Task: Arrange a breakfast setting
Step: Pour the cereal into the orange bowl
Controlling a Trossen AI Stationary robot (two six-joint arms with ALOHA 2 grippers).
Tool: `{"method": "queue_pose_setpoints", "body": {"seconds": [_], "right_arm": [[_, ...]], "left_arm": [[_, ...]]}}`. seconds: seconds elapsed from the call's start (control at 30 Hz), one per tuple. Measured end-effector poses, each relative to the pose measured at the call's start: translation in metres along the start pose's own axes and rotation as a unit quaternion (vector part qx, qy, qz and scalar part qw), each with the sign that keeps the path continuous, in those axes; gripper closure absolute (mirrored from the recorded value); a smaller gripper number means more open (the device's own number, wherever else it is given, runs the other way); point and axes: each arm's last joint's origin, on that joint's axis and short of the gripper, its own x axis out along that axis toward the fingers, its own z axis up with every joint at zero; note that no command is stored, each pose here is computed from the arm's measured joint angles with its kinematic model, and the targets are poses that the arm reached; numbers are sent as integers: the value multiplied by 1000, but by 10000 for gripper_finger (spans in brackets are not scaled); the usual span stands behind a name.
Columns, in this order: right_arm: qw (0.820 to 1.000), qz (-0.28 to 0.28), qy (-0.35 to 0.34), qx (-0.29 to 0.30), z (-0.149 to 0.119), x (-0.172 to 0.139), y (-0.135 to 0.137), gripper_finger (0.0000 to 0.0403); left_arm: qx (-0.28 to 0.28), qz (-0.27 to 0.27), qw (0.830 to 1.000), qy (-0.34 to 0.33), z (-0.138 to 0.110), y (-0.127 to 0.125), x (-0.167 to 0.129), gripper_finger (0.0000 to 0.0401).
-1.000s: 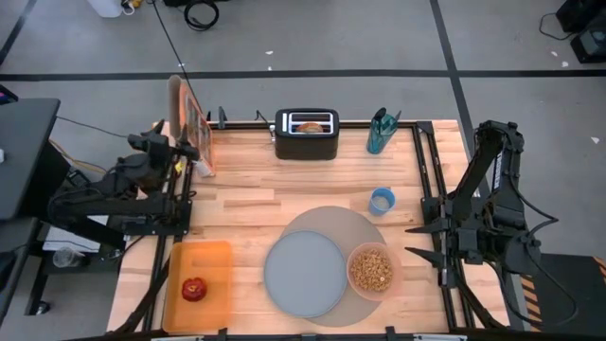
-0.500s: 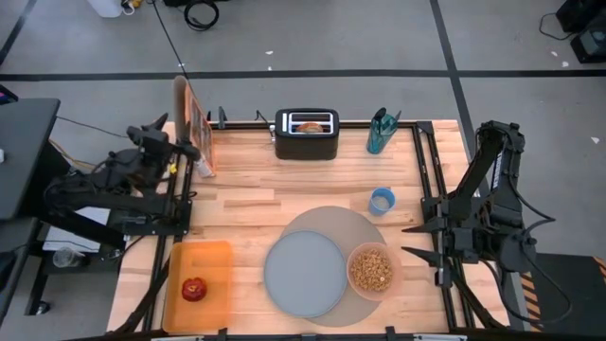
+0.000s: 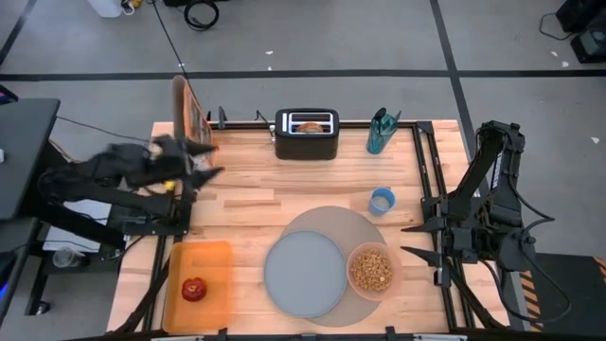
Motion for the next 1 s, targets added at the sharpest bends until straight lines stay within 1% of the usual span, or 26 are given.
{"method": "queue_pose_setpoints", "body": {"seconds": [0.03,0.1,0.13,0.27,0.37,0.47,0.53,0.73,0.83,0.9,1.0], "right_arm": [[1000,0,0,0,0,0,0,224],[1000,0,0,-1,0,0,0,224],[1000,0,0,-2,0,0,0,224],[1000,0,0,-1,0,0,0,224],[1000,0,0,0,0,0,0,224],[1000,0,0,0,0,0,0,224],[1000,0,0,0,0,0,0,224],[1000,0,-1,1,1,0,0,224],[1000,0,-2,-5,1,0,0,224],[1000,0,-3,-8,2,0,0,224],[1000,1,-5,-3,3,0,0,224]], "left_arm": [[-15,-1,999,37,-9,-1,5,102],[-50,18,995,90,-28,-4,18,102],[-64,35,991,110,-40,-4,24,102],[-115,125,973,156,-82,-2,44,102],[-127,186,953,201,-109,4,49,102],[-122,264,927,236,-129,12,48,102],[-118,300,915,244,-135,16,48,102],[-101,332,901,259,-140,21,50,102],[-85,355,888,279,-143,27,51,102],[-83,370,878,293,-145,31,51,102],[-84,381,868,307,-147,34,52,102]]}}
